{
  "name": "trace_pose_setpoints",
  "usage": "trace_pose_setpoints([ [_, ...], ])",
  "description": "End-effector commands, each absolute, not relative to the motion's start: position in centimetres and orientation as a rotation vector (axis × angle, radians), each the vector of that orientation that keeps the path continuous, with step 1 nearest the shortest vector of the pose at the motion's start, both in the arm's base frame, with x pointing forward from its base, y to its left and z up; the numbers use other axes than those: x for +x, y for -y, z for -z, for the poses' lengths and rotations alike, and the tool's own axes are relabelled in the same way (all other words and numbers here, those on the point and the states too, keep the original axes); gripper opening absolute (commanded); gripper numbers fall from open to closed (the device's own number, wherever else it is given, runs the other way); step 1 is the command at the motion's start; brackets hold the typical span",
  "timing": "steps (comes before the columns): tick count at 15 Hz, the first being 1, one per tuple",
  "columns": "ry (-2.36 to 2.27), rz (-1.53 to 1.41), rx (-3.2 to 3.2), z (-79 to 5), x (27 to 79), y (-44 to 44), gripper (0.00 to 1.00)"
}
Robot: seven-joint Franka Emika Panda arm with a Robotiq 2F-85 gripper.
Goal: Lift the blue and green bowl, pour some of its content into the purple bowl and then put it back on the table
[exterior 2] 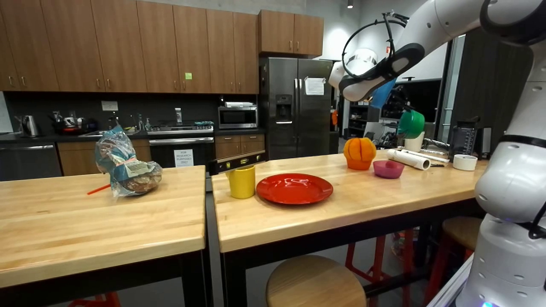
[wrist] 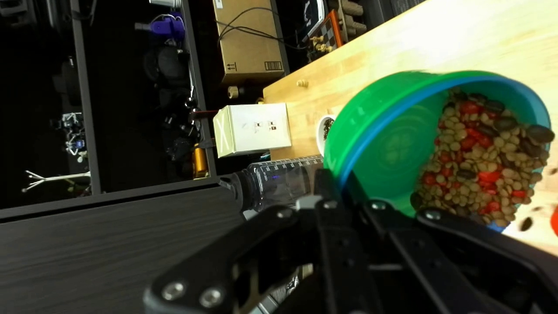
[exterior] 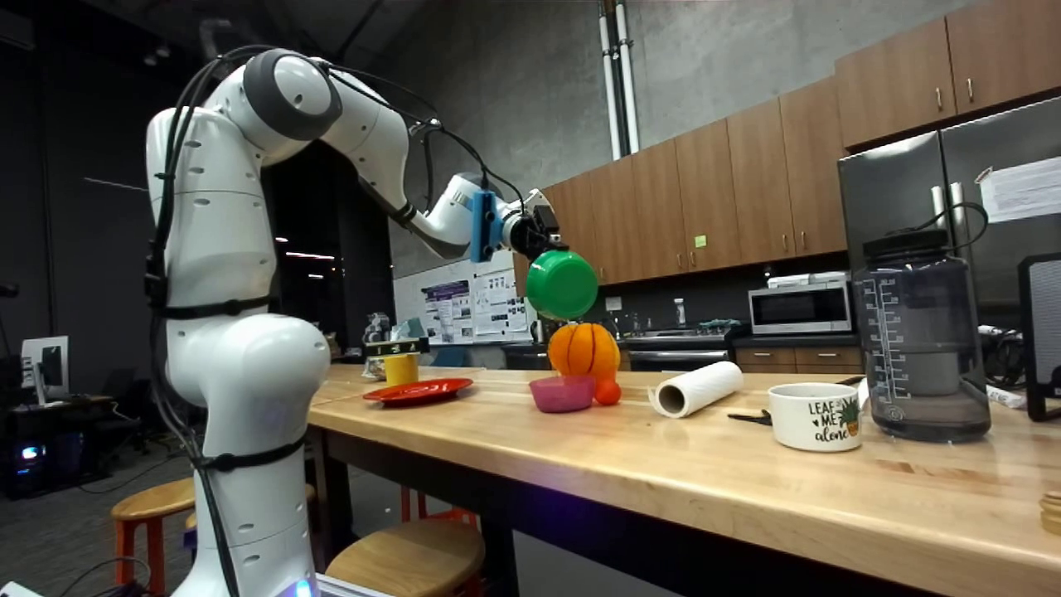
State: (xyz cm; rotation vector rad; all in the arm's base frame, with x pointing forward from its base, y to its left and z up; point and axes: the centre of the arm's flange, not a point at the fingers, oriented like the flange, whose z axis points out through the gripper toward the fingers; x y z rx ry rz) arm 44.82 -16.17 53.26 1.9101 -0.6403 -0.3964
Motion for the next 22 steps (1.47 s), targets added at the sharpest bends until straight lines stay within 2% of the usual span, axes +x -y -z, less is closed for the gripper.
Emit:
trace_pose_setpoints([
  [1,0.633,0.415,1.892,-53.5,45.6,16.2,0.02],
  [22,0.548,0.485,1.826,-50.6,46.6,15.1,0.02],
])
